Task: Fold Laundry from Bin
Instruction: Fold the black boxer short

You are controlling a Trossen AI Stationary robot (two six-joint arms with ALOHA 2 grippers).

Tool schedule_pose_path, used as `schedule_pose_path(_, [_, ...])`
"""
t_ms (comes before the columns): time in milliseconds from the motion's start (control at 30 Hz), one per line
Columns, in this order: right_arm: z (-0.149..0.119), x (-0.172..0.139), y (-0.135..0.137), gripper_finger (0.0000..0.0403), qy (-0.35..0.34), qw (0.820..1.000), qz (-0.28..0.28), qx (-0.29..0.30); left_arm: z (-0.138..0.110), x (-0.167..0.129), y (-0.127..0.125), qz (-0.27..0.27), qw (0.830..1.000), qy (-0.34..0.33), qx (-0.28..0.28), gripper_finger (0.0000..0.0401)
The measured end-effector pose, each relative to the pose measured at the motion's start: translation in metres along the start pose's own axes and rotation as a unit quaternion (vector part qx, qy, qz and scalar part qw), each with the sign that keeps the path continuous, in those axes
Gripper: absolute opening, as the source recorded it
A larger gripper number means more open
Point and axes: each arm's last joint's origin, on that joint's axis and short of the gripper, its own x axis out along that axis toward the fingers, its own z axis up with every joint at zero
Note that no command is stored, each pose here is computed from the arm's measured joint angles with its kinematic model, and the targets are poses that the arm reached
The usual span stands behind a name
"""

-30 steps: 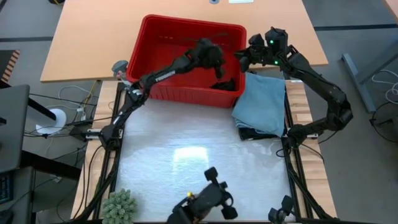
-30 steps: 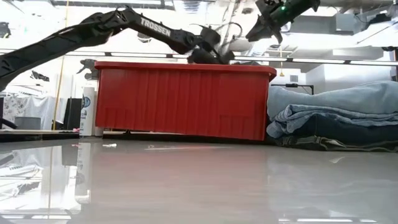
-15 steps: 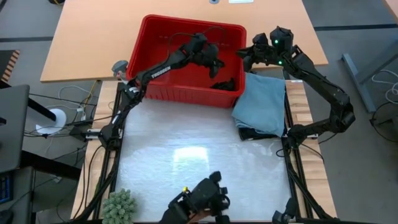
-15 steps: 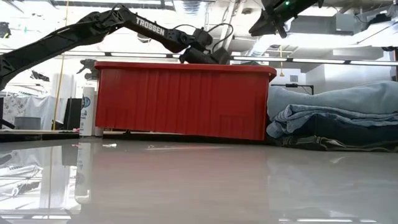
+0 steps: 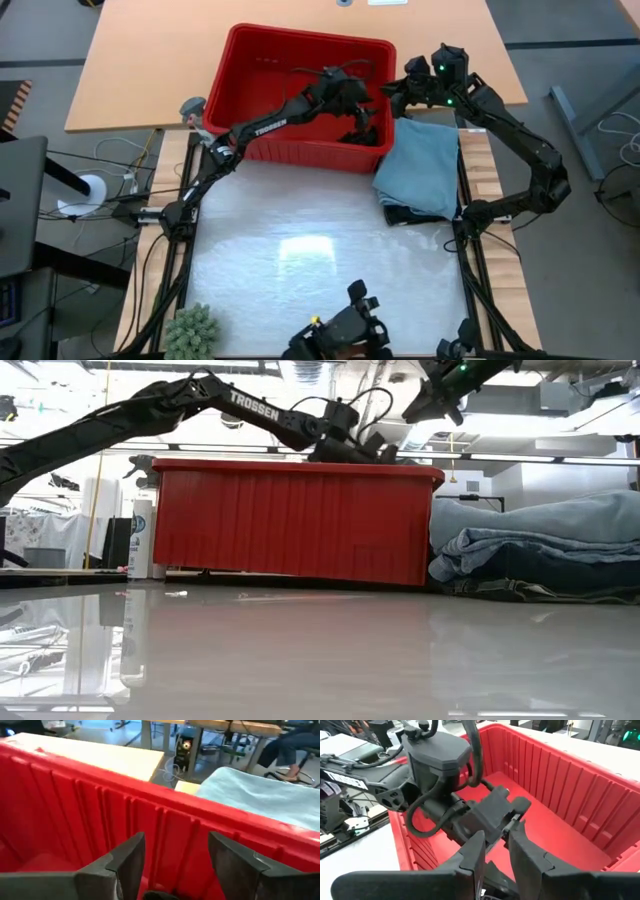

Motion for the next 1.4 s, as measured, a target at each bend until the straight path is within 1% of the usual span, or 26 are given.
schedule_pose_path(67, [0.000,0.000,0.000,0.0113,0.001,1.000,0.000,0.000,-0.006,0.004,0.001,0.017,1.000,0.000,-0.002,0.0207])
schedule_pose_path(100, [0.000,0.000,0.000,0.0113,0.001,1.000,0.000,0.000,-0.008,0.007,0.002,0.017,1.000,-0.006,-0.006,0.0208])
schedule_pose_path(133, [0.000,0.000,0.000,0.0113,0.000,1.000,0.000,0.000,-0.011,0.008,0.002,0.014,1.000,0.003,-0.023,0.0208])
schedule_pose_path(200, [0.000,0.001,0.000,0.0113,-0.001,1.000,0.000,-0.001,-0.025,0.016,0.004,-0.004,0.999,0.014,-0.050,0.0208])
schedule_pose_path(267, [0.000,0.000,0.000,0.0113,0.000,1.000,-0.001,0.000,-0.037,0.018,0.006,-0.031,0.995,0.047,-0.076,0.0208])
schedule_pose_path(300, [0.000,0.000,0.000,0.0113,0.000,1.000,-0.001,0.000,-0.041,0.018,0.006,-0.036,0.995,0.059,-0.079,0.0208])
schedule_pose_path(367, [0.000,0.000,-0.001,0.0113,0.000,1.000,-0.002,0.001,-0.046,0.020,0.006,-0.039,0.995,0.069,-0.061,0.0208])
schedule_pose_path(500, [0.000,0.000,-0.002,0.0113,-0.001,1.000,-0.005,0.001,-0.053,0.020,0.007,-0.062,0.992,0.090,-0.061,0.0209])
schedule_pose_path(633, [0.000,0.000,-0.002,0.0113,-0.003,1.000,-0.006,0.000,-0.058,0.020,0.003,-0.078,0.991,0.109,-0.025,0.0209])
schedule_pose_path(833, [0.001,0.000,-0.004,0.0113,-0.005,1.000,-0.009,0.001,-0.066,0.023,-0.003,-0.111,0.986,0.123,-0.019,0.0209])
schedule_pose_path(1000, [0.001,0.000,-0.004,0.0113,-0.005,1.000,-0.009,0.001,-0.073,0.026,-0.003,-0.102,0.985,0.136,0.003,0.0209])
schedule_pose_path(1067, [0.001,0.000,-0.004,0.0113,-0.005,1.000,-0.008,0.001,-0.080,0.027,-0.002,-0.103,0.983,0.150,-0.003,0.0209])
schedule_pose_path(1167, [0.001,0.000,-0.003,0.0113,-0.005,1.000,-0.008,0.001,-0.097,0.034,-0.003,-0.116,0.979,0.168,-0.007,0.0209])
schedule_pose_path(1233, [0.001,0.000,-0.003,0.0113,-0.005,1.000,-0.007,0.001,-0.104,0.036,-0.003,-0.123,0.977,0.175,0.000,0.0209])
schedule_pose_path(1267, [0.001,0.000,-0.003,0.0113,-0.006,1.000,-0.007,0.001,-0.104,0.037,-0.004,-0.119,0.978,0.172,0.003,0.0209])
schedule_pose_path(1400, [0.003,0.000,-0.003,0.0113,-0.013,1.000,-0.006,-0.002,-0.104,0.036,0.000,-0.117,0.978,0.174,-0.014,0.0202])
